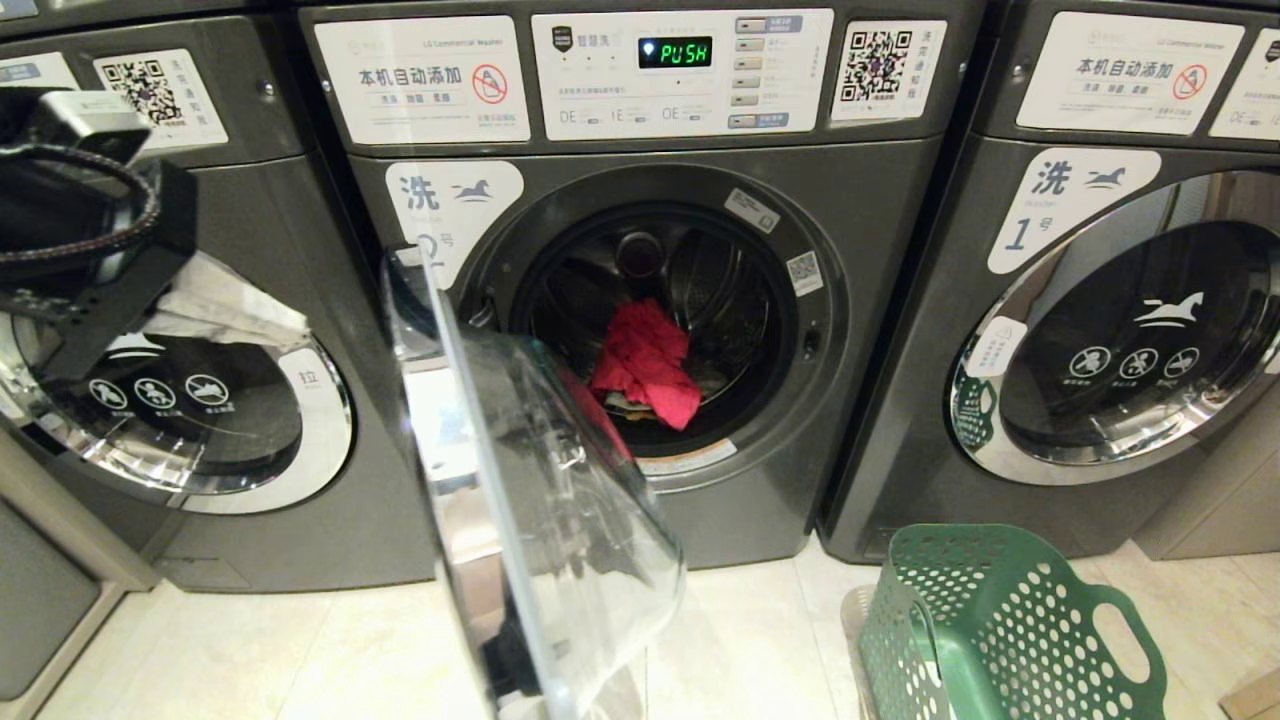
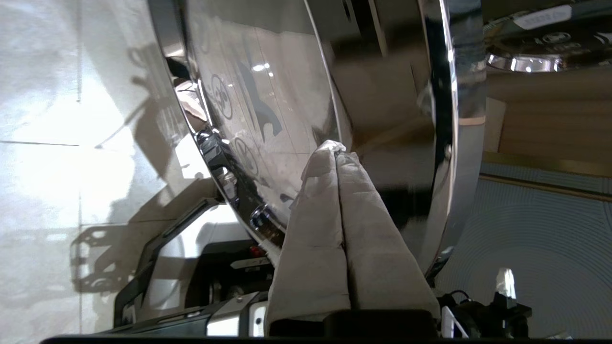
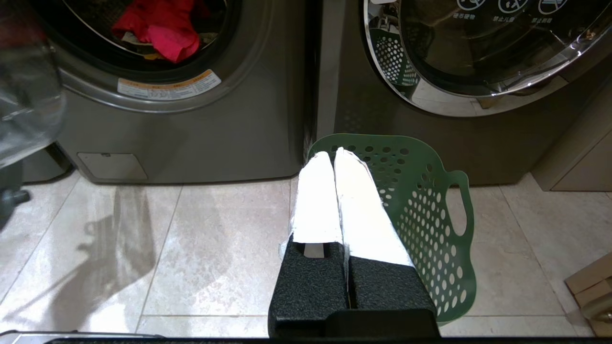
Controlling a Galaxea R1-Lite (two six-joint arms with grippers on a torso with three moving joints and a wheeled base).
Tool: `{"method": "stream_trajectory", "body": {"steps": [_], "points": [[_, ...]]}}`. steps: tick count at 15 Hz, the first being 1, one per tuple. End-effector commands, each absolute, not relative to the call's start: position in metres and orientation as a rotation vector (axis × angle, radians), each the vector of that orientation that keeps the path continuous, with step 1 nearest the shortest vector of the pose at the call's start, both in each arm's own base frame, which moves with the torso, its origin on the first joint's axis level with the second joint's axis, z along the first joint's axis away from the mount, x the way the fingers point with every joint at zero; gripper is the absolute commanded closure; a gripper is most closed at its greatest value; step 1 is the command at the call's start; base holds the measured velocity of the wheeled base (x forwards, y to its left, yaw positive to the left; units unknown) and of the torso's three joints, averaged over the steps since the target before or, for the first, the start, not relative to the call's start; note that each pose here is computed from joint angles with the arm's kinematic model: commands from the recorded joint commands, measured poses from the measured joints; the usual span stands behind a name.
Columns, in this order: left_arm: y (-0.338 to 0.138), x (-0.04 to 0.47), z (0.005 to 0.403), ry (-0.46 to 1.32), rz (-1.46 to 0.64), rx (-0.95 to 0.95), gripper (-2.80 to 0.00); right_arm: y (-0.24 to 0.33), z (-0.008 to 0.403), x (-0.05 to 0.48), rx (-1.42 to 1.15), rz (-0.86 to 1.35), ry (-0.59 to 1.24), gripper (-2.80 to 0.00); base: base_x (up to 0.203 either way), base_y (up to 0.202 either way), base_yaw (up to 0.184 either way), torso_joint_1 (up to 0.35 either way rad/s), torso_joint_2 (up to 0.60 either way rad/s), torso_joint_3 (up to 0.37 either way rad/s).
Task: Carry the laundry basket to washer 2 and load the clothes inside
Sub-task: Close the washing machine door with the left hand
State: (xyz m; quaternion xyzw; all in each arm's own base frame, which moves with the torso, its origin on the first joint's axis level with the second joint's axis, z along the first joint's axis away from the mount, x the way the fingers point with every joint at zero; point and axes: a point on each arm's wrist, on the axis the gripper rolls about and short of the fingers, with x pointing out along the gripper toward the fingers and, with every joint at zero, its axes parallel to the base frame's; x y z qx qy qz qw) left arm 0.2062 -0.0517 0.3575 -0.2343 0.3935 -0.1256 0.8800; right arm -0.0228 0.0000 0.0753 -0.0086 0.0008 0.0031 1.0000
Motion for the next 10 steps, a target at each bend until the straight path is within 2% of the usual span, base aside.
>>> {"method": "stream_trajectory", "body": {"steps": [1, 4, 6, 8, 10], "points": [[-0.076, 0.214, 0.349, 0.855, -0.312, -0.485, 0.00, 0.000, 0.075, -0.023, -0.018, 0.008, 0.005, 0.00, 0.000, 0.000, 0.000, 0.000, 0.00, 0.000], [-0.135, 0.235, 0.339, 0.752, -0.333, -0.457, 0.00, 0.000, 0.089, -0.026, -0.028, 0.006, -0.043, 0.00, 0.000, 0.000, 0.000, 0.000, 0.00, 0.000], [-0.149, 0.226, 0.348, 0.627, -0.270, -0.436, 0.00, 0.000, 0.127, -0.027, -0.007, 0.030, -0.056, 0.00, 0.000, 0.000, 0.000, 0.000, 0.00, 0.000], [-0.145, 0.213, 0.358, 0.530, -0.183, -0.429, 0.00, 0.002, 0.173, -0.007, 0.076, 0.080, 0.023, 0.00, 0.000, 0.000, 0.000, 0.000, 0.00, 0.000], [-0.138, 0.199, 0.374, 0.436, -0.162, -0.451, 0.00, 0.004, 0.209, 0.049, 0.180, 0.153, 0.215, 0.00, 0.000, 0.000, 0.000, 0.000, 0.00, 0.000]]}}
